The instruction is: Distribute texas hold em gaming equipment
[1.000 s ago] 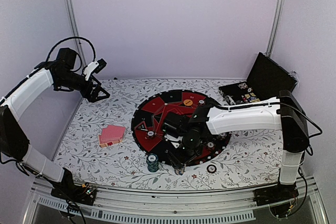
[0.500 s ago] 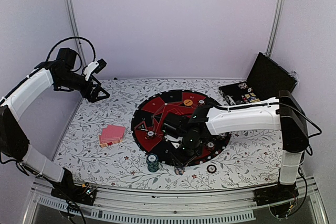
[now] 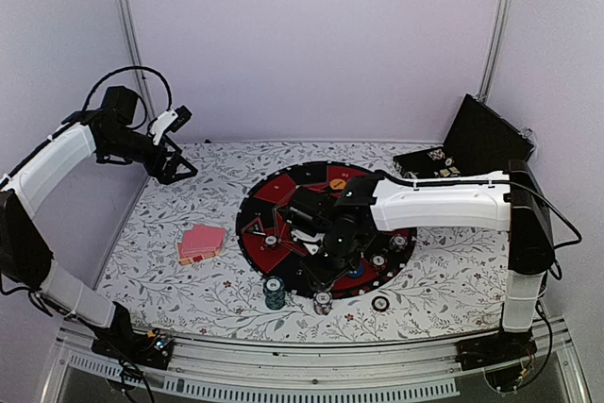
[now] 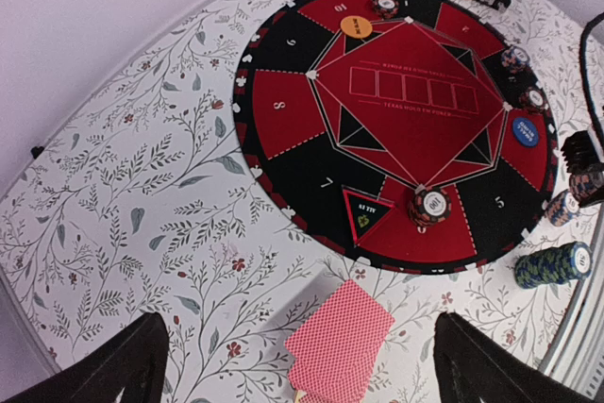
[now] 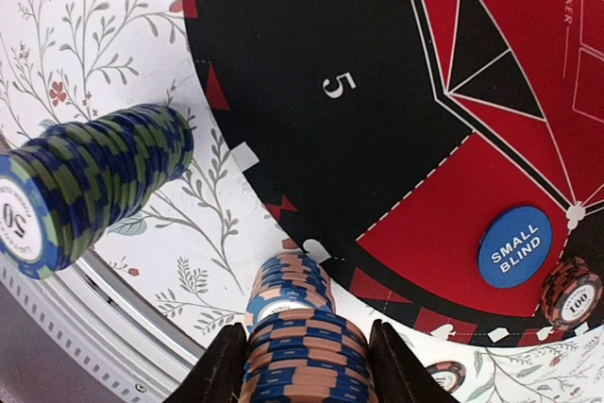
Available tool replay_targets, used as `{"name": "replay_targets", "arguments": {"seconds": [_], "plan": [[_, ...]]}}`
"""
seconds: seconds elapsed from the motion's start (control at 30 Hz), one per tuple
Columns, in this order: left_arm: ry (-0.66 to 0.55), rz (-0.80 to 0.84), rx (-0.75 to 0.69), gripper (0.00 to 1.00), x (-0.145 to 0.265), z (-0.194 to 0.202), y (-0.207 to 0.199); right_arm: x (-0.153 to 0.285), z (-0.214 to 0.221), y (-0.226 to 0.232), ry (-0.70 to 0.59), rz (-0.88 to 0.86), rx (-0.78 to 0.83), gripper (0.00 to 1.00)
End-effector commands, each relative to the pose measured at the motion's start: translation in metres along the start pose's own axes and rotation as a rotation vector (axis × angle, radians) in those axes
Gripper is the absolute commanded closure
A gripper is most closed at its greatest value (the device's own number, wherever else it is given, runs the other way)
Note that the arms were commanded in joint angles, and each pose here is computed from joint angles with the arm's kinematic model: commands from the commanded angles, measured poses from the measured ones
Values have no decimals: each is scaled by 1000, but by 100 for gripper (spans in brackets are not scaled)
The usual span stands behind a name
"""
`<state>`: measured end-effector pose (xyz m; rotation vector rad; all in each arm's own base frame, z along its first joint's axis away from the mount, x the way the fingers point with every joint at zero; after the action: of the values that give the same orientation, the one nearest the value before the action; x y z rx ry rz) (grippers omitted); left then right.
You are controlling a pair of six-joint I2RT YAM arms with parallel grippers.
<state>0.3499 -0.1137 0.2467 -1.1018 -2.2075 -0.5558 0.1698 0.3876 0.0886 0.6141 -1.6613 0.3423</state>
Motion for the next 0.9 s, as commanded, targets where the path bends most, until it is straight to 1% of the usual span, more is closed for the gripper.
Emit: {"name": "replay_targets", "arguments": {"seconds": [0.0,0.13,0.3,0.43,0.5,0.7,0.87], "plan": [[-16,12,-17,0,4,-7,-6,25,-22,4,-69,4,-3,62],[-20,14,-13,0,3,-7,-6,20,-43,0,-82,11,-18,63],[-27,18,-11,0,1,-7,-6,18,-82,-8,-120,-11,-49,64],[-42,20,-14,0,3,-11,-6,13,-111,-7,-140,-27,-36,64],[-44,19,-16,0,3,-11,-6,2,-121,-5,-134,-38,-32,64],[-51,22,-25,0,2,-12,-6,-34,-129,6,-84,-84,-28,64],[-55,28,-25,0,-2,-11,-5,-46,-133,13,-79,-121,-41,64]]}}
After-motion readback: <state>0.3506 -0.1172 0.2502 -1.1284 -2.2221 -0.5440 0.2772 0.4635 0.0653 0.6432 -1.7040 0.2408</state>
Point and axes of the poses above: each gripper's point midway between its finger pads, its own x axis back along the fingers, its own y axis along the line the jaws close on, z = x × y, the point moved 1 cm from there along x, back along the fingers, and after that the axes turned 8 degrees about -x, right-handed, at the moved point
